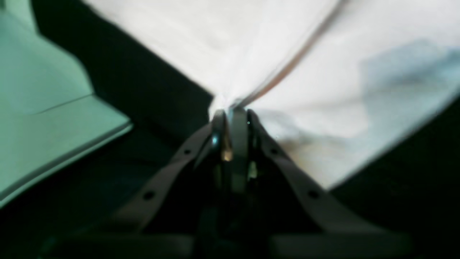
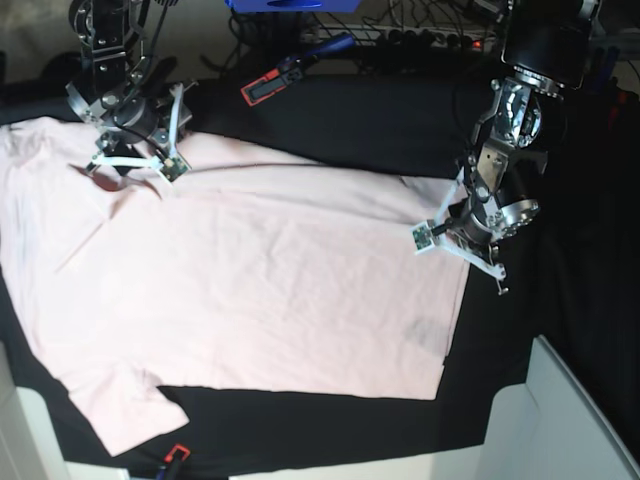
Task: Fold the T-shirt properly
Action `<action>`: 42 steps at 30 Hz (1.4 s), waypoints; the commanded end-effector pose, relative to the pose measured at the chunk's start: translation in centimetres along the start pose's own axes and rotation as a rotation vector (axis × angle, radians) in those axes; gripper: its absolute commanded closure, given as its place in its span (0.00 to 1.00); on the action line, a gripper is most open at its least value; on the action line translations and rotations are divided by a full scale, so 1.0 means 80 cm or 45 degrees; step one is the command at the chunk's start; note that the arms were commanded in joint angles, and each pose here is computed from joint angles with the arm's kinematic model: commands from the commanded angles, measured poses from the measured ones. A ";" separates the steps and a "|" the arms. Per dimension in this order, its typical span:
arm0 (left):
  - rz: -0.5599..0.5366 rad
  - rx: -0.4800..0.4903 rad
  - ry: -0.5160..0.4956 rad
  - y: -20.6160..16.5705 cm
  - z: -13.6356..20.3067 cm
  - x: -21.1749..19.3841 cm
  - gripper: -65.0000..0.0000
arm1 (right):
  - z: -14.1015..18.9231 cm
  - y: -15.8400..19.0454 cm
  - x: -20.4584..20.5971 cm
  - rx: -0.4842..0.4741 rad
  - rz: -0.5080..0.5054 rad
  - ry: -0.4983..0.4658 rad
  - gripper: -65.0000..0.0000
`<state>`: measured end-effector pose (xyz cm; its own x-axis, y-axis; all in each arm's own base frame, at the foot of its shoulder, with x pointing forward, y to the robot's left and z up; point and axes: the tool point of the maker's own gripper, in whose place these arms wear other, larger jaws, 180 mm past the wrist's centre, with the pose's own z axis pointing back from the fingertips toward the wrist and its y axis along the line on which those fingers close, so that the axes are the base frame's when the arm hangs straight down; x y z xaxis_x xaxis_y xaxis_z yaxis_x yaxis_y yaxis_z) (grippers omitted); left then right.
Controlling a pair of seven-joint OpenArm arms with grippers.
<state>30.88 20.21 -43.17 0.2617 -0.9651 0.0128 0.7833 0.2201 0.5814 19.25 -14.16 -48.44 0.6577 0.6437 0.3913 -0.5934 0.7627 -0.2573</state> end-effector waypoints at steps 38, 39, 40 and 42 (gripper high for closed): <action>0.565 0.042 0.072 0.030 -0.007 -0.044 0.31 | 0.043 -0.122 0.074 -0.316 -0.047 -0.203 0.49; 0.564 0.019 0.086 0.021 -0.010 -0.048 0.31 | 0.044 -0.140 0.073 -0.350 -0.072 -0.187 0.49; 0.564 -0.001 0.095 0.013 -0.013 -0.050 0.31 | 0.046 -0.156 0.073 -0.384 -0.096 -0.168 0.49; 0.583 -0.038 0.087 -0.001 -0.016 -0.049 0.33 | 0.054 -0.189 0.080 -0.444 -0.125 -0.143 0.49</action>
<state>29.45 23.79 -45.41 0.6260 -0.7567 0.1883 0.6165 0.6282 0.4746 29.81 -21.99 -39.10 0.6593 0.5662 0.4948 -0.3329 0.8098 -0.4831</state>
